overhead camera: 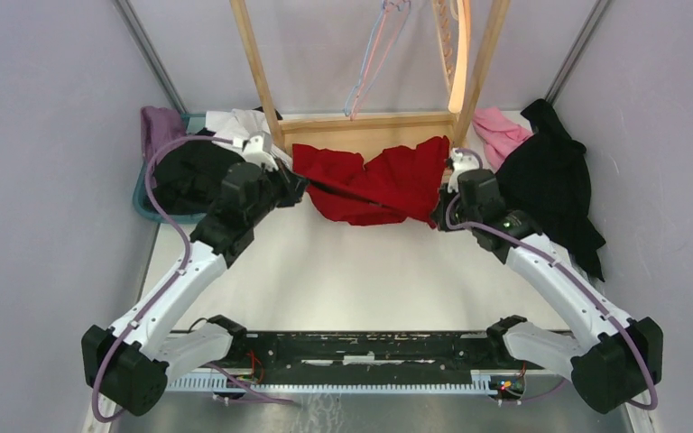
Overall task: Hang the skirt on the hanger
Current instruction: Flatten out the skirt at the center of the board.
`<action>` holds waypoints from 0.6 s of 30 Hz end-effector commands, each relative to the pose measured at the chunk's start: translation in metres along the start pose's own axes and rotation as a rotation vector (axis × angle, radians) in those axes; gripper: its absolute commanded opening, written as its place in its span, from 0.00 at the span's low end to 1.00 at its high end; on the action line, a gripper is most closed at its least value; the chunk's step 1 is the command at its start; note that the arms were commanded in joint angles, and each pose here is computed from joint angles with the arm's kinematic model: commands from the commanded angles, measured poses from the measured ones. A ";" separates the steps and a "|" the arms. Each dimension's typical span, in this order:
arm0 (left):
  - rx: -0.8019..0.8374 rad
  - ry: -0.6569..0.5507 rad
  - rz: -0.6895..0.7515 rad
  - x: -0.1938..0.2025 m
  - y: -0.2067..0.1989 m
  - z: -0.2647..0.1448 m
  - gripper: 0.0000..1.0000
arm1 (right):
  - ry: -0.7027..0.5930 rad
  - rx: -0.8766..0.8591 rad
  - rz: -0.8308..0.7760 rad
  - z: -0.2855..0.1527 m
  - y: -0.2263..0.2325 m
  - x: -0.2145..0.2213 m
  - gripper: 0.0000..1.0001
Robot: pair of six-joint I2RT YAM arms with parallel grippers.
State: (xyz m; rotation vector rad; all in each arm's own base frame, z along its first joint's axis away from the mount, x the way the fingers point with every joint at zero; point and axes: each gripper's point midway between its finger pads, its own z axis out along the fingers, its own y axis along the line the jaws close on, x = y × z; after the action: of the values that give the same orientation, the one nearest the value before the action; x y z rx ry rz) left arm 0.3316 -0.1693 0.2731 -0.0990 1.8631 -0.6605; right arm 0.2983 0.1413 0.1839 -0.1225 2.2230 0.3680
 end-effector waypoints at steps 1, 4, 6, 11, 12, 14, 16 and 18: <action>-0.118 0.088 -0.045 0.046 0.016 -0.011 0.03 | 0.105 0.096 0.014 -0.012 -0.021 0.047 0.01; -0.159 0.178 -0.035 0.083 0.019 -0.022 0.03 | 0.142 0.086 0.022 -0.018 -0.017 0.068 0.01; -0.183 0.221 -0.036 0.101 0.023 -0.030 0.03 | 0.171 0.075 0.032 -0.020 -0.012 0.082 0.01; -0.206 0.282 -0.034 0.125 0.033 -0.055 0.03 | 0.248 0.063 0.013 -0.027 -0.002 0.117 0.01; -0.213 0.292 -0.033 0.129 0.036 -0.061 0.03 | 0.262 0.058 0.013 -0.028 0.000 0.122 0.02; -0.207 0.306 -0.042 0.134 0.038 -0.071 0.03 | 0.276 0.046 0.009 -0.031 0.006 0.126 0.01; -0.193 0.331 -0.061 0.143 0.037 -0.078 0.03 | 0.286 0.044 0.011 -0.032 0.009 0.129 0.01; -0.182 0.361 -0.080 0.154 0.037 -0.082 0.03 | 0.307 0.044 0.008 -0.032 0.013 0.133 0.01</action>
State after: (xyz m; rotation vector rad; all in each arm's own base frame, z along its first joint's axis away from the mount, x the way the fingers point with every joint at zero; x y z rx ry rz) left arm 0.2208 -0.1647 0.1558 -0.1191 2.2362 -0.5546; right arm 0.1893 0.1495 0.1005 -0.2043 2.5265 0.3494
